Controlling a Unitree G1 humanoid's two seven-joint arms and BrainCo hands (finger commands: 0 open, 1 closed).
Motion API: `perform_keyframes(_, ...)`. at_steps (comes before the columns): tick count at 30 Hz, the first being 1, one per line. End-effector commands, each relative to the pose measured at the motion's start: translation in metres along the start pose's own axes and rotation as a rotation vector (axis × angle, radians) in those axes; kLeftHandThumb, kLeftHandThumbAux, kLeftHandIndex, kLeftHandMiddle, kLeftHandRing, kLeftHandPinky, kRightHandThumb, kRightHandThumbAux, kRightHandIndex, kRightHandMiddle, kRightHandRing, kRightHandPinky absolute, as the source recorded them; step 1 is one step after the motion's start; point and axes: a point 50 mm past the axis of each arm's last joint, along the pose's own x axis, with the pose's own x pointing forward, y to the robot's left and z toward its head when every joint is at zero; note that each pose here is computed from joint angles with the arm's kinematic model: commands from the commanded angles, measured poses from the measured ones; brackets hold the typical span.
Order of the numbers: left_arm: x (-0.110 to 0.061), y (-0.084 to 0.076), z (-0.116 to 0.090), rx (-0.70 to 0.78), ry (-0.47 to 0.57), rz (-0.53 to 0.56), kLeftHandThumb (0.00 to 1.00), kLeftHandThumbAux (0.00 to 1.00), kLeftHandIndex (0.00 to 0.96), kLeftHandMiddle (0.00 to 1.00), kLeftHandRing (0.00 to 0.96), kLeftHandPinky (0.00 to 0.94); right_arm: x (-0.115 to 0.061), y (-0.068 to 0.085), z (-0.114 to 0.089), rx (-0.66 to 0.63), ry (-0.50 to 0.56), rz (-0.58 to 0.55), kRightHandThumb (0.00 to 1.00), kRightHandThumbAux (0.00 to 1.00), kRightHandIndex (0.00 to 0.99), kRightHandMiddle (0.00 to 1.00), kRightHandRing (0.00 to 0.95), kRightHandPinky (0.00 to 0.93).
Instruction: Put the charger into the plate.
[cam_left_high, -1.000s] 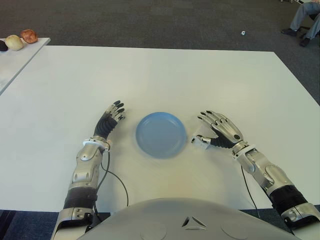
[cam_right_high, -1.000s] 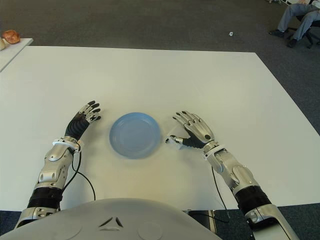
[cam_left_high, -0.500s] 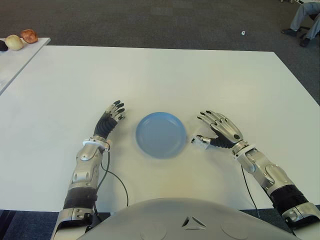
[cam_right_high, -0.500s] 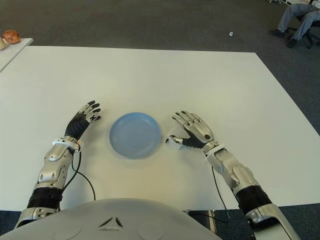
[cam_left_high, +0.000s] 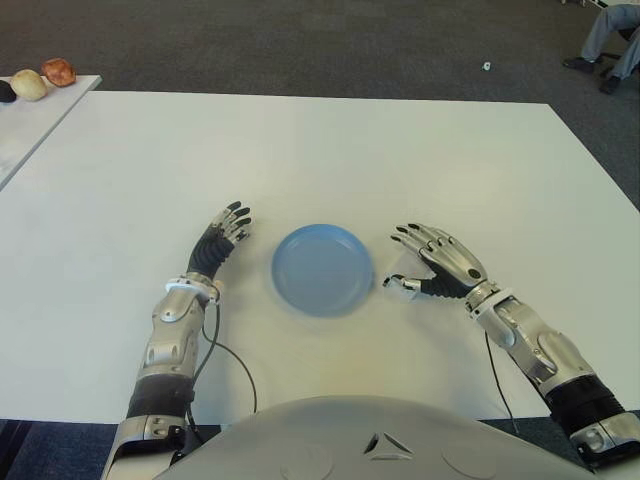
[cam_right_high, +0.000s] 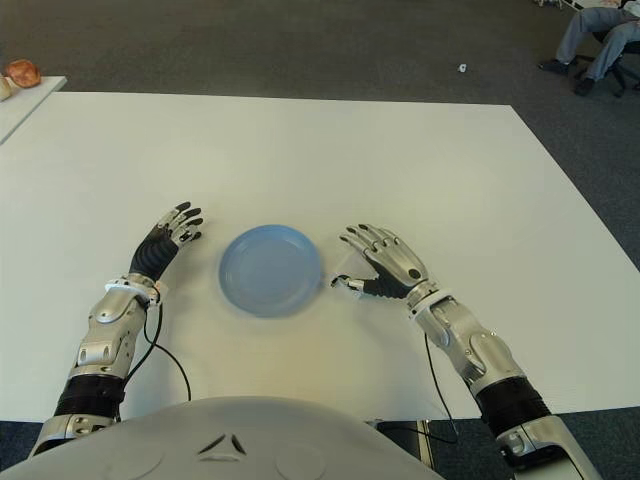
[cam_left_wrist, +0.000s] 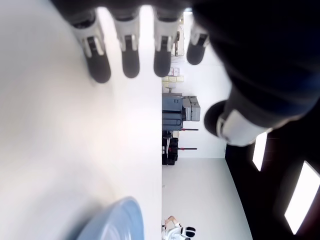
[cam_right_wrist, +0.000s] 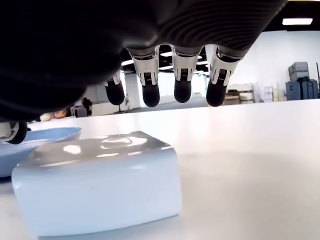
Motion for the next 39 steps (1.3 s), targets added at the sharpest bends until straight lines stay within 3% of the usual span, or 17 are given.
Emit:
perform_keyframes(1,-0.0018,0.0000,-0.0061,-0.012,0.023,-0.014,0.000,0.597,0.070,0.134,0.133,0.131,-0.0031,-0.0019,0.0003,0.015,-0.005,0.027,0.264,0.190,0.000,0.000,0.000,0.000)
perform_keyframes(39,-0.0022,-0.0003,-0.0078,-0.017,0.020,-0.013,0.000,0.595,0.083,0.137,0.133,0.129,-0.0104,-0.0068,0.0054,0.028,0.002,0.117,0.242,0.196,0.000,0.000,0.000,0.000)
